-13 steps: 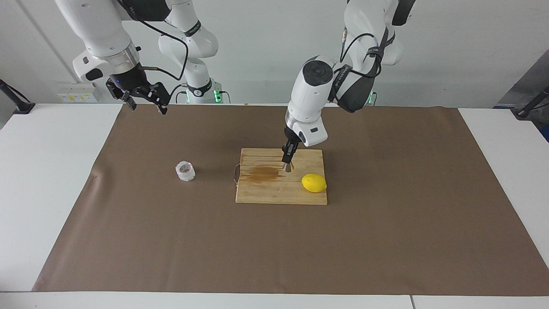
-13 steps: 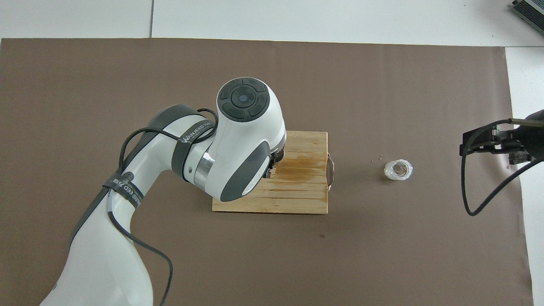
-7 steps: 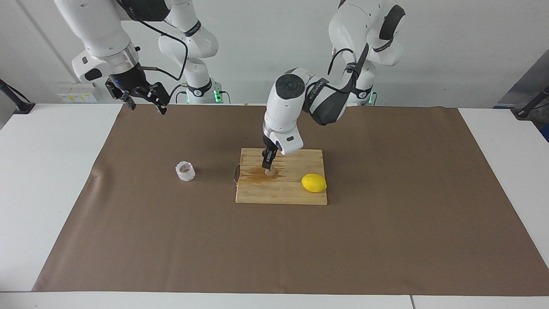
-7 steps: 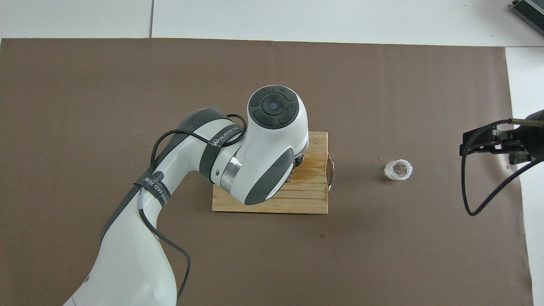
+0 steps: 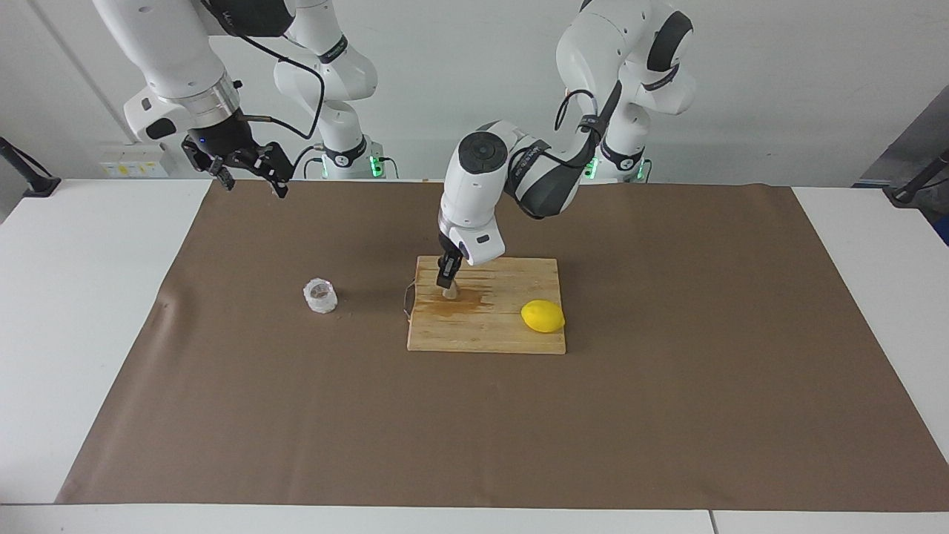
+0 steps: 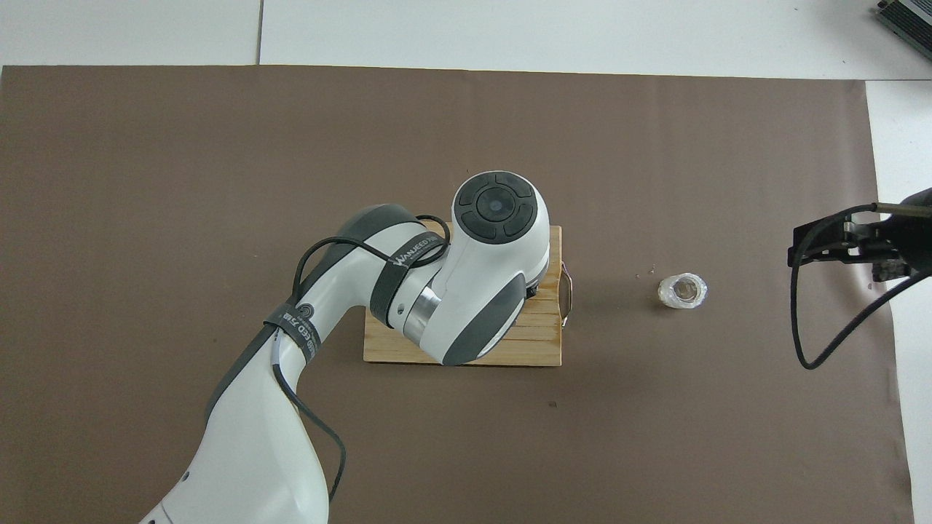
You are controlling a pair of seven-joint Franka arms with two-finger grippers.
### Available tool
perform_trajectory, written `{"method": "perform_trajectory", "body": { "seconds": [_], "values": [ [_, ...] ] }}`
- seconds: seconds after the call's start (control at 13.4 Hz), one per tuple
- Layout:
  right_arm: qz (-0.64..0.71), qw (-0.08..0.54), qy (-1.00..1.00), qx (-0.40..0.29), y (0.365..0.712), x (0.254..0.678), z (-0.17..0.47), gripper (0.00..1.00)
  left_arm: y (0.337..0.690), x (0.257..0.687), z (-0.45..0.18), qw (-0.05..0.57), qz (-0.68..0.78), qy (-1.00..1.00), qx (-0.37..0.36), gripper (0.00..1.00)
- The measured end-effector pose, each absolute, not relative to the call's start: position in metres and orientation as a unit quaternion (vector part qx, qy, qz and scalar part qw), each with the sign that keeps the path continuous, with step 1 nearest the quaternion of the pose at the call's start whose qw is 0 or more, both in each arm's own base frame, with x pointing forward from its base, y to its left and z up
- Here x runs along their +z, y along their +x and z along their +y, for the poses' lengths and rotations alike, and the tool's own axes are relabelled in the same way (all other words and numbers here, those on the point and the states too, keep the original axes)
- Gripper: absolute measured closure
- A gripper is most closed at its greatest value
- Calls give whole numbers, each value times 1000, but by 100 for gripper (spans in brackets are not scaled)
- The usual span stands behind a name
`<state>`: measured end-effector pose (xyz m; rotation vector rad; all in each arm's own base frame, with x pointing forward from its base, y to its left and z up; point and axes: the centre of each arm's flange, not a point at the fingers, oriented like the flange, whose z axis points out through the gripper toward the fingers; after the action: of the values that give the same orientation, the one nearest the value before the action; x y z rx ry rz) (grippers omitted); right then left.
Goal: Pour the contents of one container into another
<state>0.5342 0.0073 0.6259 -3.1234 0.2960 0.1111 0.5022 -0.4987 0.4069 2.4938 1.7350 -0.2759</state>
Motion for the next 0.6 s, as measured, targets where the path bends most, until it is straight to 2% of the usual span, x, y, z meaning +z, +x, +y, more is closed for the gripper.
{"method": "perform_trajectory", "body": {
  "seconds": [0.6],
  "values": [
    [94,1,-995,35,534,626,7,0,497,389,-499,44,570,815,-91,57]
  ]
}}
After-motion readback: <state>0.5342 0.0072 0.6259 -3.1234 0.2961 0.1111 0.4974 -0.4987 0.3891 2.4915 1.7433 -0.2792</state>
